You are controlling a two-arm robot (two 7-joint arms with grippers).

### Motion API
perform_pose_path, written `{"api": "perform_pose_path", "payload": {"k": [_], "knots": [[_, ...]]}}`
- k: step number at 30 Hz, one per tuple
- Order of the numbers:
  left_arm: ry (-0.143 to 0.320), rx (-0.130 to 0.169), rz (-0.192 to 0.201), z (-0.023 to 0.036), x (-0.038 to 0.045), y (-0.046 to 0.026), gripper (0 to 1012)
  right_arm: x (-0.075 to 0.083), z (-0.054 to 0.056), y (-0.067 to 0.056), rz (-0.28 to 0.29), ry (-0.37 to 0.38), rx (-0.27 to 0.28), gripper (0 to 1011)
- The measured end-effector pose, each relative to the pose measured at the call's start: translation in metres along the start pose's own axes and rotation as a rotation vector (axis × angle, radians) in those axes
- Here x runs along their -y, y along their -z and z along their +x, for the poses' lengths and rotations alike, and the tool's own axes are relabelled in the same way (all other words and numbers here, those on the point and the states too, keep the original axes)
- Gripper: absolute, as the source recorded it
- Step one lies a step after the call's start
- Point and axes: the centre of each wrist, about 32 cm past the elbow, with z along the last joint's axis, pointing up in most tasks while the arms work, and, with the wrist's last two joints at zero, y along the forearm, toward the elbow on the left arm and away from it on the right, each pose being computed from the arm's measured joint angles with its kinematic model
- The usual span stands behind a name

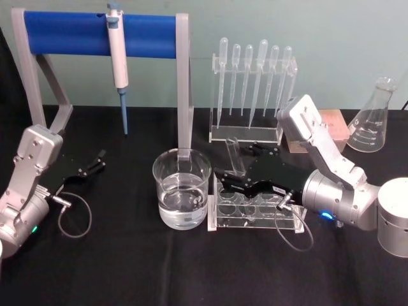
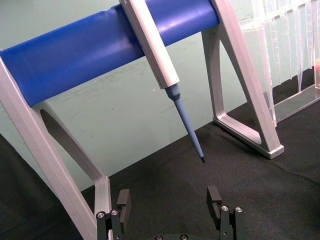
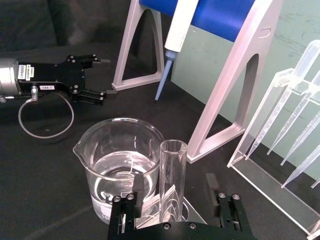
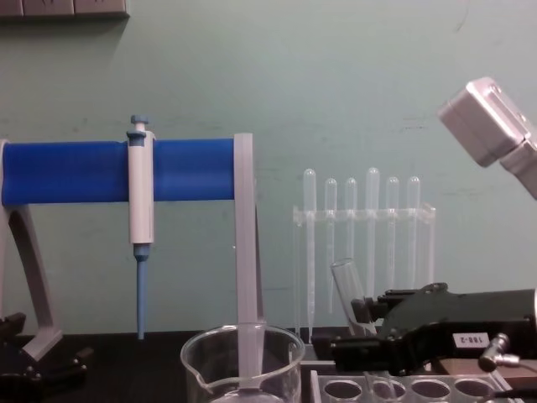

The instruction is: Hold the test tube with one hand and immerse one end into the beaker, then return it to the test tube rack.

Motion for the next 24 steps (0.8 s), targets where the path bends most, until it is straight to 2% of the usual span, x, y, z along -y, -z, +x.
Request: {"api": "perform_pose_path", "payload": {"k": [2,3,9,14,15,18,24], "knots": [[0.000,0.000,0.000,0.0000,0.0000,0.0000,1000,0.001,0.001,-0.002,-0.001,-0.001,-0.006,734],[0.000,0.000,0.000,0.0000,0.0000,0.0000,1000,0.001,0.002,-0.002,-0.001,-0.001,-0.009,666],[0.000,0.000,0.000,0.0000,0.0000,0.0000,1000,0.002,0.002,-0.003,0.002,-0.009,-0.032,507],[0.000,0.000,0.000,0.0000,0.0000,0.0000,1000,0.002,0.002,-0.002,0.008,-0.012,-0.043,343],[0.000,0.000,0.000,0.0000,0.0000,0.0000,1000,0.003,0.002,-0.001,0.009,-0.011,-0.047,282],[0.000,0.000,0.000,0.0000,0.0000,0.0000,1000,0.004,0.001,-0.002,0.014,-0.010,-0.052,234],[0.000,0.000,0.000,0.0000,0.0000,0.0000,1000,0.016,0.000,-0.005,0.082,0.013,-0.089,225]]}}
